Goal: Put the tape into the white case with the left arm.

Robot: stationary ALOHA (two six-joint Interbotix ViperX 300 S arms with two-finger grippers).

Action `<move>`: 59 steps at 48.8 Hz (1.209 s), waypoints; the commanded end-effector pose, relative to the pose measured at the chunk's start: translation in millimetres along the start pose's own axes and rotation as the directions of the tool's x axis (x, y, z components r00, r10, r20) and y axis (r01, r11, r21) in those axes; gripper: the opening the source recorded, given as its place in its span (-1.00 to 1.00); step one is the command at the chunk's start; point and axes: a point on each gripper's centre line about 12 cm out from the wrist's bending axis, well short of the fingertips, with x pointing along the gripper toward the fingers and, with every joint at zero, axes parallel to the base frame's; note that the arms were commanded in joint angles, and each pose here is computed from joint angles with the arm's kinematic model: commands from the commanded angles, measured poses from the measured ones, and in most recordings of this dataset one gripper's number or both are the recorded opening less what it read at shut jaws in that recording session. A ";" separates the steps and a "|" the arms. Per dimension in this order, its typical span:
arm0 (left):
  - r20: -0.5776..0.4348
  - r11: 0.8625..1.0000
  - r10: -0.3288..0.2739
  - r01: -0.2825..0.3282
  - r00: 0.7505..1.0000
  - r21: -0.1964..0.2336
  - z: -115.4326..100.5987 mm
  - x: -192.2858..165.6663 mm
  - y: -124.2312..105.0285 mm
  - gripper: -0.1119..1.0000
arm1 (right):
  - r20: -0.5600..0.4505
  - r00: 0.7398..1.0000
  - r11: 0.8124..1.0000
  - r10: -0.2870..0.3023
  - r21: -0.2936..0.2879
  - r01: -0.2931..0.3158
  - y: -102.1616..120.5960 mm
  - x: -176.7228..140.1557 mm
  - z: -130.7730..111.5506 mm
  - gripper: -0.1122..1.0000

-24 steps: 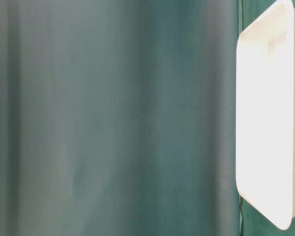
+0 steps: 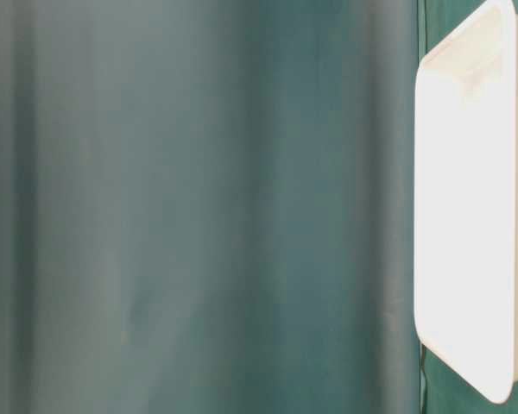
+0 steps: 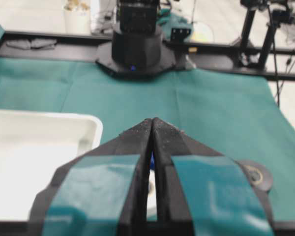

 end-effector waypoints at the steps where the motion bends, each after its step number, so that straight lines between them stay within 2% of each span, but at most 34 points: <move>1: -0.011 1.000 -0.003 0.003 1.000 -0.001 -4.9 0.0 -0.5 -0.77 | -0.025 1.000 1.000 -0.002 0.002 0.002 -0.4 -1.0 -8.0 -0.97; 8: -0.051 1.000 -0.008 0.008 0.999 -0.001 -20.3 -3.4 -1.0 -0.77 | -0.083 0.997 1.000 -0.001 -0.006 0.000 -0.4 -6.9 -31.9 -0.97; 19: -0.085 1.000 -0.007 0.007 0.996 0.002 -34.1 -7.5 -0.1 -0.73 | -0.135 0.991 0.998 0.012 -0.054 -0.019 0.9 -19.6 -59.1 -0.97; 22: -0.092 1.000 -0.006 0.006 0.996 0.004 -36.3 -8.1 0.1 -0.55 | -0.149 0.989 0.998 0.011 -0.058 -0.020 0.7 -22.4 -64.5 -0.97; 31: -0.129 1.000 -0.005 0.006 0.992 0.008 -42.7 -9.4 0.4 0.26 | -0.212 0.977 0.998 0.010 -0.062 -0.023 0.6 -30.3 -81.4 -0.97; 39: -0.155 1.000 -0.003 0.004 0.988 0.006 -45.4 -9.7 0.5 0.68 | -0.267 0.964 0.998 0.005 -0.062 -0.022 0.0 -35.7 -91.6 -0.97; 43: -0.156 1.000 -0.004 0.005 0.988 0.005 -44.7 -9.3 0.4 0.76 | -0.267 0.964 0.998 0.004 -0.061 -0.021 -0.1 -36.7 -91.6 -0.97; 59: -0.146 1.000 -0.004 0.005 0.989 0.007 -38.0 -6.8 -0.1 0.75 | -0.258 0.966 0.998 0.004 -0.064 -0.021 -0.1 -37.5 -90.0 -0.97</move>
